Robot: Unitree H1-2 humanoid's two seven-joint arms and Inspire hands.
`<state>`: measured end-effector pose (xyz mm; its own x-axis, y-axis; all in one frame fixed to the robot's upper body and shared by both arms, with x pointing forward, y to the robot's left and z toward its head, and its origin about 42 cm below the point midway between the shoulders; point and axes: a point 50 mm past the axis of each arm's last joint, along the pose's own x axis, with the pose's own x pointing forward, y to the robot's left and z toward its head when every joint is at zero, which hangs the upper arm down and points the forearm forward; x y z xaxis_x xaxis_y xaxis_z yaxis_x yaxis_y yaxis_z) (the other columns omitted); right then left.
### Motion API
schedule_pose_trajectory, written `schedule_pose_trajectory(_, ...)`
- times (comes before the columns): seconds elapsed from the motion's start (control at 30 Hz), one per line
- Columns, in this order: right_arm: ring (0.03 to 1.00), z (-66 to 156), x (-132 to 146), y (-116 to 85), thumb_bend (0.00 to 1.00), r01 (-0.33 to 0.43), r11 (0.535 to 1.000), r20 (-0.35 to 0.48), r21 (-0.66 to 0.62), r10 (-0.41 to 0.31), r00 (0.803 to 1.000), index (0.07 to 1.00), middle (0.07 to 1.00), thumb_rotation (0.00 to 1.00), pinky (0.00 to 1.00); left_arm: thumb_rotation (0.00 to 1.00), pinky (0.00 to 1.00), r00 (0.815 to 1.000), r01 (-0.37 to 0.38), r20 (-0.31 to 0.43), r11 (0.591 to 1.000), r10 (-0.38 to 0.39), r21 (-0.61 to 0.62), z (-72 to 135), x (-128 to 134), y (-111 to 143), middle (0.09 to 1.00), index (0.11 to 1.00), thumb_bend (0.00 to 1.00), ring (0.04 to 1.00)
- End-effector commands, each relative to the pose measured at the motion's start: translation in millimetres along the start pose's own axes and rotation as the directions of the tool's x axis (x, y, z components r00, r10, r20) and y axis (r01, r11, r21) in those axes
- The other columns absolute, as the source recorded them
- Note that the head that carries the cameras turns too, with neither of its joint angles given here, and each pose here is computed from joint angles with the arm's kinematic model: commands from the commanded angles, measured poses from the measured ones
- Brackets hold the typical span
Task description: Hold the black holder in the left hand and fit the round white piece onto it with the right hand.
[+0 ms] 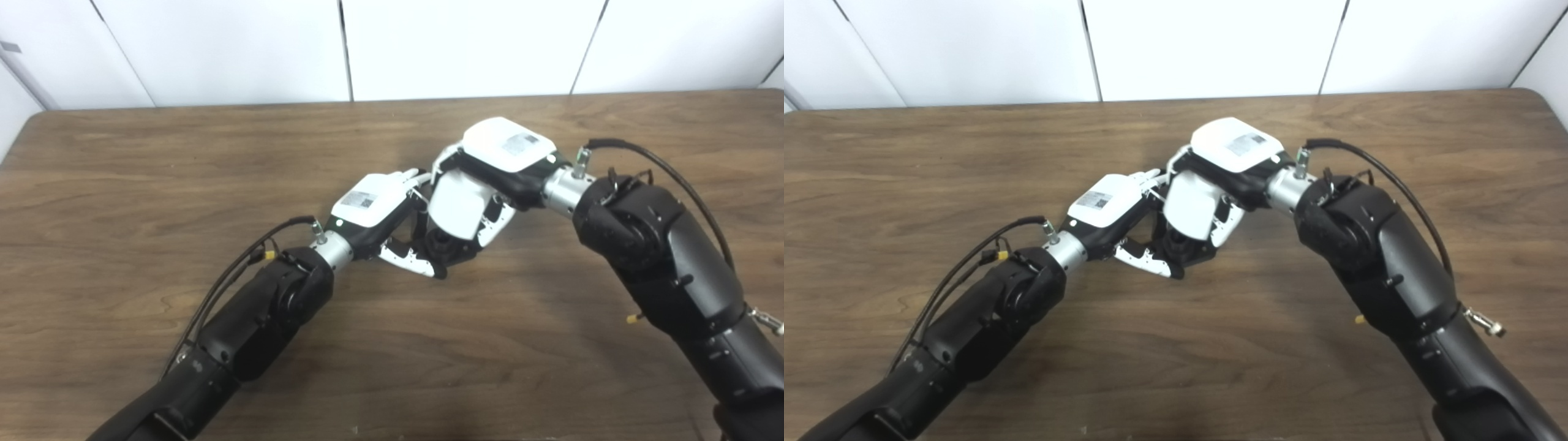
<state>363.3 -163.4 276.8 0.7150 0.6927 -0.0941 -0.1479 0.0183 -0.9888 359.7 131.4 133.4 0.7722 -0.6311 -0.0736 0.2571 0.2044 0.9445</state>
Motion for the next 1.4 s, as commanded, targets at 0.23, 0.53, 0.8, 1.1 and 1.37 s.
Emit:
schedule_pose_trajectory(0.23, 0.75, 5, 0, -40, 0.53, 0.098, 0.991, 0.058, -0.086, -0.093, 0.994, 0.48, 0.717, 0.14, 0.66, 0.07, 0.95, 0.976, 0.211, -0.053, 0.977, -0.211, 0.012, -9, -17, -43, 0.942, 0.483, 0.52, 0.974)
schedule_pose_trajectory(0.53, 0.744, 8, -1, -38, 0.53, 0.086, 0.993, 0.078, -0.086, -0.079, 0.994, 0.48, 0.714, 0.14, 0.65, 0.07, 0.94, 0.976, 0.21, -0.055, 0.977, -0.209, 0.016, -9, -18, -43, 0.938, 0.484, 0.52, 0.965)
schedule_pose_trajectory(0.8, 0.747, 8, -2, -25, 0.53, 0.029, 0.995, 0.099, -0.098, -0.019, 0.995, 0.48, 0.717, 0.14, 0.66, 0.07, 0.94, 0.976, 0.212, -0.052, 0.977, -0.211, 0.013, -9, -18, -43, 0.945, 0.483, 0.52, 0.967)
schedule_pose_trajectory(1.1, 0.747, 9, 1, -7, 0.53, -0.014, 0.995, 0.116, -0.097, 0.025, 0.993, 0.481, 0.719, 0.14, 0.7, 0.07, 0.95, 0.976, 0.213, -0.057, 0.977, -0.212, 0.002, -8, -16, -42, 0.946, 0.483, 0.52, 0.965)
schedule_pose_trajectory(1.37, 0.763, 11, 5, 5, 0.53, -0.051, 0.994, 0.127, -0.093, 0.062, 0.99, 0.481, 0.726, 0.14, 0.72, 0.07, 0.95, 0.976, 0.21, -0.054, 0.978, -0.209, 0.006, -6, -16, -42, 0.943, 0.482, 0.52, 0.963)
